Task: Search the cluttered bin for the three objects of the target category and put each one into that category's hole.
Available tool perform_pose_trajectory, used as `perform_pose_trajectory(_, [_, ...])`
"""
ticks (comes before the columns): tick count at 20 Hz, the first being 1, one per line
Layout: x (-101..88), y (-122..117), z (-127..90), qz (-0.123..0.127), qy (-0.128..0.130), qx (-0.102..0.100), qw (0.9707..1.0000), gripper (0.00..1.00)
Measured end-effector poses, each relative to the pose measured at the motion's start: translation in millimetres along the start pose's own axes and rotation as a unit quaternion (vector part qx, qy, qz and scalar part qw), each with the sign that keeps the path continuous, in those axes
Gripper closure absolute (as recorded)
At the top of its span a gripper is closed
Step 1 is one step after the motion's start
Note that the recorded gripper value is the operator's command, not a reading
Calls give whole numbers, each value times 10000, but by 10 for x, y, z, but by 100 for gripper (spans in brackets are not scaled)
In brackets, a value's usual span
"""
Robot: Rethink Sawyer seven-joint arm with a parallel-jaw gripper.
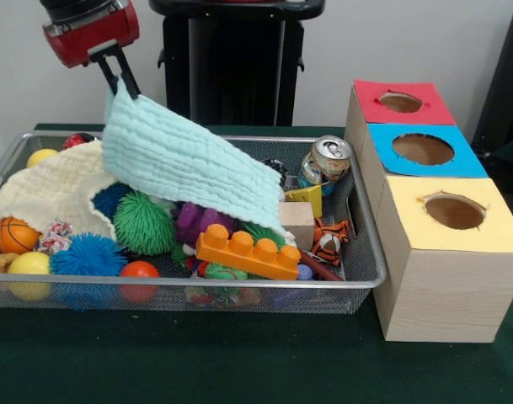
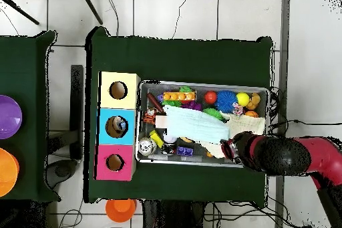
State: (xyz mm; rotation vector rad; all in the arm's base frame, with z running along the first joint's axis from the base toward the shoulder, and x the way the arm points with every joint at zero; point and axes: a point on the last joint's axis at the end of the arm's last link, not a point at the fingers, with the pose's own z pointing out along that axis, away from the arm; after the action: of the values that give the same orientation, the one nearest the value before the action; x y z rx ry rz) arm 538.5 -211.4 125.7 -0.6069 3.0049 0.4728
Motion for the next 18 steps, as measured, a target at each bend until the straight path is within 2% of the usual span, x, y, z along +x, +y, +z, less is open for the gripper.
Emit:
perform_pose_trajectory(4, [86, -43, 40, -2, 278, 24, 9996, 100])
perform_pose_trajectory(7, [118, -63, 110, -50, 390, 85, 9992, 100])
perform_pose_trajectory(8, [127, -53, 182, -116, 442, 112, 9989, 0])
perform_pose_trajectory(18, [114, -10, 275, -213, 481, 96, 9986, 0])
